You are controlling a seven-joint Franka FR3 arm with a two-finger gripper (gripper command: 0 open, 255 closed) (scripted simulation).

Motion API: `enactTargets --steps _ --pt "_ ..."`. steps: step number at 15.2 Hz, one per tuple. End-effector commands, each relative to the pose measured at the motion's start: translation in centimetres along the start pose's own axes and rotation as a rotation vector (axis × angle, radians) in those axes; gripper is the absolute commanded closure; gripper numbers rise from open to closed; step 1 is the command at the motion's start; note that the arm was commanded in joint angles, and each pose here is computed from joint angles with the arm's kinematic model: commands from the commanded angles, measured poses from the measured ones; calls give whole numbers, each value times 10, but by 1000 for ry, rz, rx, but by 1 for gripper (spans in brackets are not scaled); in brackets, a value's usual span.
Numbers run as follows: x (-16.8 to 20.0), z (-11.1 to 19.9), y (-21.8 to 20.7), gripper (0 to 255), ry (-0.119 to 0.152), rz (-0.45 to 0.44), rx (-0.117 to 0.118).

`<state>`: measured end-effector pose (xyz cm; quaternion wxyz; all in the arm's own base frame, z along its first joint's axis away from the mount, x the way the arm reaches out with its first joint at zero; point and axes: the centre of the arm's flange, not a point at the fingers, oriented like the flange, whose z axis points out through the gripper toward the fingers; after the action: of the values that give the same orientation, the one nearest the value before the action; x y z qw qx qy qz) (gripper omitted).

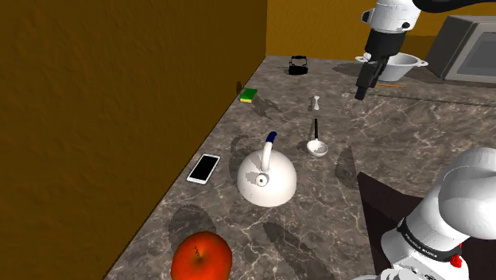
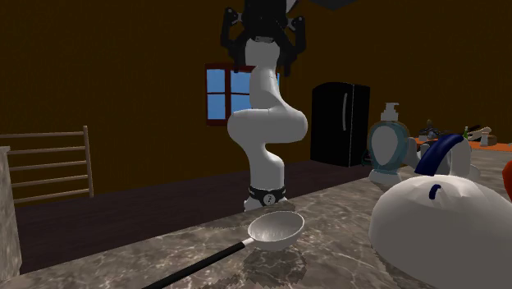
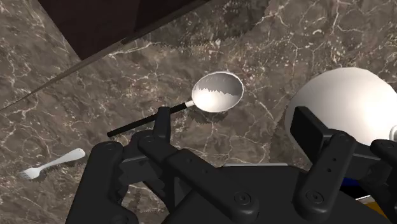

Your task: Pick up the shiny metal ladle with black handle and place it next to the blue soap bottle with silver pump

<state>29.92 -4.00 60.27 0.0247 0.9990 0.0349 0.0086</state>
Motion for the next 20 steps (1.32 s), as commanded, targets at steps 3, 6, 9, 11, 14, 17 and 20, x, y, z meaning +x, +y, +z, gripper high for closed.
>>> enactTargets --steps 3,6,9,11,14,17,20 --pt "12 22 2 0 10 104 6" --pt "30 56 6 0 26 261 14" --pt "48 89 14 0 42 418 23" --pt "60 111 20 0 52 522 28" --pt "76 144 31 0 68 679 37" --pt "91 177 45 0 83 836 45" --pt "104 210 60 0 99 993 54"
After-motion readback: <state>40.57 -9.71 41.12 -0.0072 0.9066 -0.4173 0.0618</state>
